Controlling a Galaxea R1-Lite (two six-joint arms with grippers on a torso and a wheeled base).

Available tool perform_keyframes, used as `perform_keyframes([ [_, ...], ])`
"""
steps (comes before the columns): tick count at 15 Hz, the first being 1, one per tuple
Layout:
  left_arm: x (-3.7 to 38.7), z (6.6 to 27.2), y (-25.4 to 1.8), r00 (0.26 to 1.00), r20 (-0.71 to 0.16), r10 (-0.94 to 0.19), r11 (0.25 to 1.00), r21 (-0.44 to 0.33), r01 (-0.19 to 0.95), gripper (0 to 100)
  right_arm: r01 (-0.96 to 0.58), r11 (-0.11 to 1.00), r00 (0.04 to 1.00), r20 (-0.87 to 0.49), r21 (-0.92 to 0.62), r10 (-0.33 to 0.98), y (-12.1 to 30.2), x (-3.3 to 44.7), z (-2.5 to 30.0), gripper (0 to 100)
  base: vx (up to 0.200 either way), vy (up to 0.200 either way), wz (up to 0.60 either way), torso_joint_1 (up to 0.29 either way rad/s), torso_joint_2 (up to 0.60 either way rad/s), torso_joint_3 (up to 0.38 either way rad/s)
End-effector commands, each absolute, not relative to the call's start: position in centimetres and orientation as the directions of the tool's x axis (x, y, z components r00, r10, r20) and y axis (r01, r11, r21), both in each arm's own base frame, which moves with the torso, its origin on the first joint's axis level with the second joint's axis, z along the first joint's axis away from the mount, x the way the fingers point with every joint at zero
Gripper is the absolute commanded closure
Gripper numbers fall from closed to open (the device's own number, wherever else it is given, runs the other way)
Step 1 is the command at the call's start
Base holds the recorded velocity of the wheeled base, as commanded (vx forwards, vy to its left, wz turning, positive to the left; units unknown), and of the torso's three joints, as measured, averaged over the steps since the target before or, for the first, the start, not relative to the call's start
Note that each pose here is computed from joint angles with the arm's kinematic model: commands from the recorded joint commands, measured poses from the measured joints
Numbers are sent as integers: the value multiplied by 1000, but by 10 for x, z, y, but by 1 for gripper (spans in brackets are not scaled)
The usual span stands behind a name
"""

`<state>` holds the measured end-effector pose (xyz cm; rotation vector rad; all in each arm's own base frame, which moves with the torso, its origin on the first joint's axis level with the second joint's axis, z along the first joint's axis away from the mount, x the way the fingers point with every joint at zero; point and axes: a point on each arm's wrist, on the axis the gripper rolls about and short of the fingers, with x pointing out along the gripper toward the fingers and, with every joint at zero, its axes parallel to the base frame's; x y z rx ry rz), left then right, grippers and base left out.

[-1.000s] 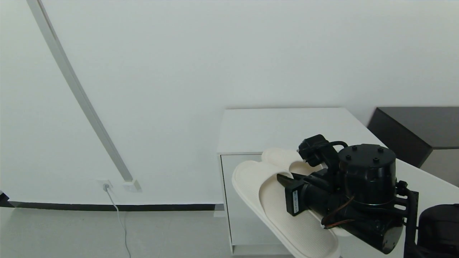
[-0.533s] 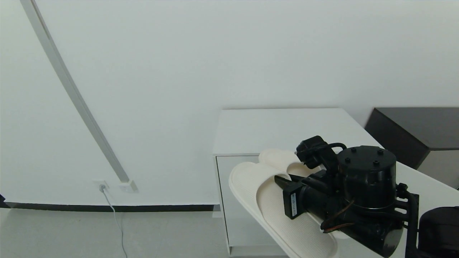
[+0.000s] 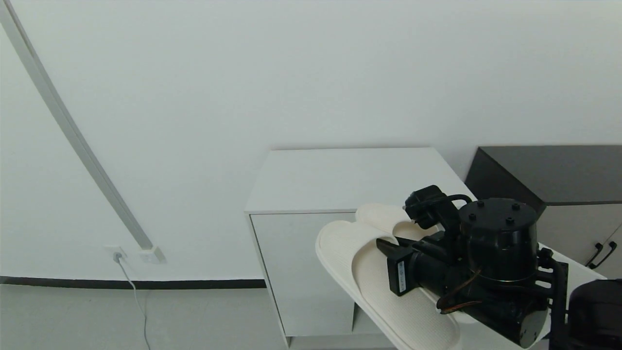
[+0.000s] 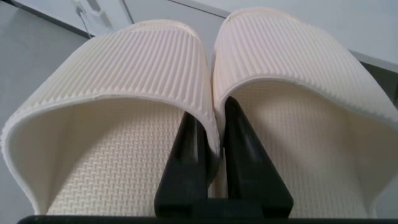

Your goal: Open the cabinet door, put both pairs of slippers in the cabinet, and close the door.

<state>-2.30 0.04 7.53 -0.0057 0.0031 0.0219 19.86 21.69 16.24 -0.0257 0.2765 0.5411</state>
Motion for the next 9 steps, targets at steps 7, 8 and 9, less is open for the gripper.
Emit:
perform_keyframes([
  [7,-23,75,0,1000,-5,25,1000,-6,-25,100,-510,859,830,-233,53,507,216,202,150,100,0,-200,0,4,3,3],
  [8,-23,75,0,1000,-5,25,1000,-8,-25,100,-510,858,831,-226,55,508,216,202,150,100,0,0,0,0,0,0],
  [9,-23,75,0,1000,-5,25,1000,-8,-25,100,-512,857,830,-225,55,510,216,202,150,100,0,0,0,0,0,0],
])
